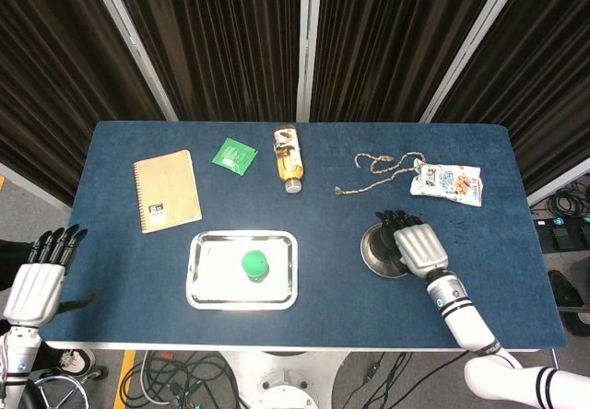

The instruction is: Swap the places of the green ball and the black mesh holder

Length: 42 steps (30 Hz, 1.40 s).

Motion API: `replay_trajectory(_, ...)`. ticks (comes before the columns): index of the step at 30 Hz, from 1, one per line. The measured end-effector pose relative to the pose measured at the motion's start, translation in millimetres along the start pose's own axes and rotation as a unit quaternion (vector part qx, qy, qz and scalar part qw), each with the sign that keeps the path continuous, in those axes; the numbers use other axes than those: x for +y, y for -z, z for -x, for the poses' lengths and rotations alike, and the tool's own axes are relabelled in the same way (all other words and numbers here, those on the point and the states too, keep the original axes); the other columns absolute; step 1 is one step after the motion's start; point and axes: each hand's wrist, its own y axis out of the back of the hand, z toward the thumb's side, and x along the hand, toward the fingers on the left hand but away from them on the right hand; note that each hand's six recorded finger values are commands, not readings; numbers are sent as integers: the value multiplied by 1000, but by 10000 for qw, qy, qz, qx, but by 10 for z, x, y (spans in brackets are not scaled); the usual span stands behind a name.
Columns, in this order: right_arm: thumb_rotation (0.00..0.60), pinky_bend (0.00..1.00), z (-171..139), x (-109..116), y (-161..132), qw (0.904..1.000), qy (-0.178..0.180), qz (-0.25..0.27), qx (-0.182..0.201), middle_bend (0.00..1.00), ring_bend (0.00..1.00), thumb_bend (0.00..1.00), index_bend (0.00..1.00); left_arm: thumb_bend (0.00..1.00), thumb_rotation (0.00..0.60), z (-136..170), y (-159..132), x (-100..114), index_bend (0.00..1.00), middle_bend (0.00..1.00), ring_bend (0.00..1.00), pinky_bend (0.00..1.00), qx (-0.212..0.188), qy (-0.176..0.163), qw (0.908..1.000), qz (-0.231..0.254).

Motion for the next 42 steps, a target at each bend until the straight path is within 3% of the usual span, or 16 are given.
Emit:
replay_trajectory(13, 600, 331, -88, 153, -14, 9997, 187, 61, 112, 265, 151, 457, 0, 0, 600, -12, -19, 3, 46, 33, 0, 50, -24, 32, 10000, 8)
replay_trajectory(24, 600, 332, 86, 467, -455, 9973, 333, -153, 634, 257, 151, 457, 0, 0, 600, 0, -12, 26, 46, 33, 0, 50, -9, 0, 10000, -2)
replay_trajectory(32, 600, 323, 345, 429, -936, 9940, 217, -169, 1060, 253, 151, 457, 0, 0, 600, 18, 45, 27, 45, 33, 0, 50, 65, 8, 10000, -4)
replay_trajectory(42, 600, 288, 665, 309, -1139, 9937, 49, -234, 1092, 230, 152, 456, 0, 0, 600, 27, 95, 10, 46, 33, 0, 50, 106, 16, 9999, 7)
